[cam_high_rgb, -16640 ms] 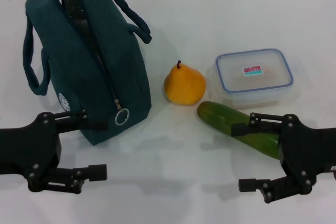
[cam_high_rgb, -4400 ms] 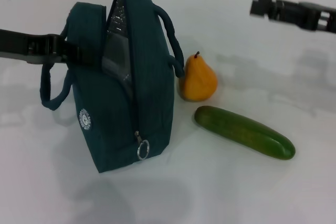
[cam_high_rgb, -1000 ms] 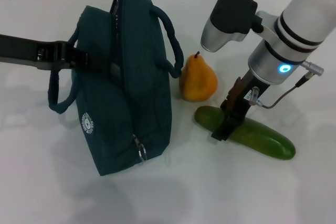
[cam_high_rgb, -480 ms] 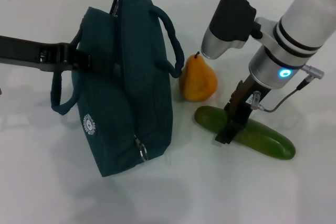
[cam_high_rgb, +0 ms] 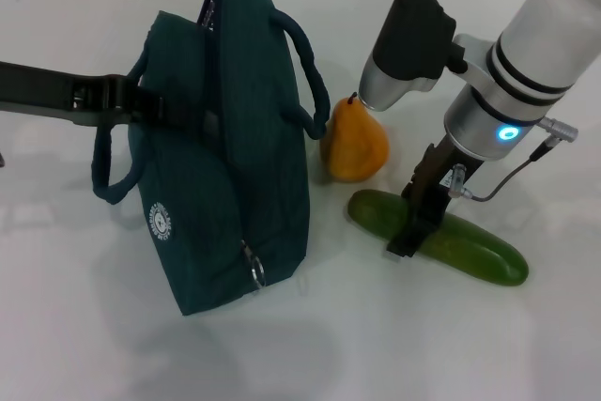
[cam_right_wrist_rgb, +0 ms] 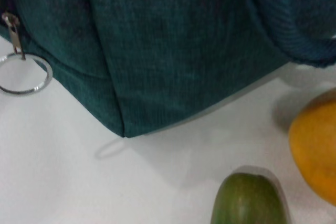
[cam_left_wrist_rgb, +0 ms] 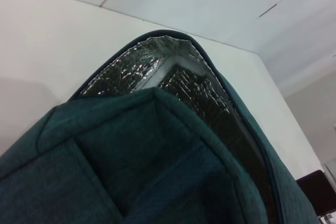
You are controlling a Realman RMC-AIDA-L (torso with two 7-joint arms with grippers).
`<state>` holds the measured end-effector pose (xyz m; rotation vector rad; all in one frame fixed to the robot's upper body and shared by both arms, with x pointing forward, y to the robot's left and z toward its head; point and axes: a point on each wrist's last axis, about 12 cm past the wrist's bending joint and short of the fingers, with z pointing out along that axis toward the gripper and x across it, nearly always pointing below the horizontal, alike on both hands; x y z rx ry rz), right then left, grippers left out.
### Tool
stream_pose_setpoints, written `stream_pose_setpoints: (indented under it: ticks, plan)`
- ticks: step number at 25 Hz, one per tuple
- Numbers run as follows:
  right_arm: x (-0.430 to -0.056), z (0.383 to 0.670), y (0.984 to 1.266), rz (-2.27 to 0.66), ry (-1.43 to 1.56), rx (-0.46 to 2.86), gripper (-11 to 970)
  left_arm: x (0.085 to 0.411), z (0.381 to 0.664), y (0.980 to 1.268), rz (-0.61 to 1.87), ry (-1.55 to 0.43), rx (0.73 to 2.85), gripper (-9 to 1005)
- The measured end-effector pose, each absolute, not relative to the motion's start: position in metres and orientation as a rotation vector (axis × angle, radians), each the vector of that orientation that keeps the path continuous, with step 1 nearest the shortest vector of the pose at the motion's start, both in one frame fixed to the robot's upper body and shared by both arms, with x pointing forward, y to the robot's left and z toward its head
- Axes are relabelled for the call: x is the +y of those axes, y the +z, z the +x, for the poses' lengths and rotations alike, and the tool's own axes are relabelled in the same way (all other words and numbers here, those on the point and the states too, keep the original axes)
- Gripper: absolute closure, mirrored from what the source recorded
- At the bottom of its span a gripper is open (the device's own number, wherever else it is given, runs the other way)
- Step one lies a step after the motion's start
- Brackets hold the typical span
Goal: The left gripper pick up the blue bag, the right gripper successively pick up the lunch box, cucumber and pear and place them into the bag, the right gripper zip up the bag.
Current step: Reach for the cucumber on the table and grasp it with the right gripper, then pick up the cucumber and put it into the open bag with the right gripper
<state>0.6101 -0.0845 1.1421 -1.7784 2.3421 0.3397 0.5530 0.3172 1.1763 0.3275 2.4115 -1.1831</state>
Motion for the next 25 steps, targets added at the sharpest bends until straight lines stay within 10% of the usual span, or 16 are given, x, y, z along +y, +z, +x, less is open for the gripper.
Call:
stream_pose_setpoints:
  ticks: [25]
  plan:
    - [-0.094, 0.603, 1.174, -1.761, 0.329, 2.343, 340, 0.327, 0.551, 1.176, 0.301, -1.16, 2.403, 960]
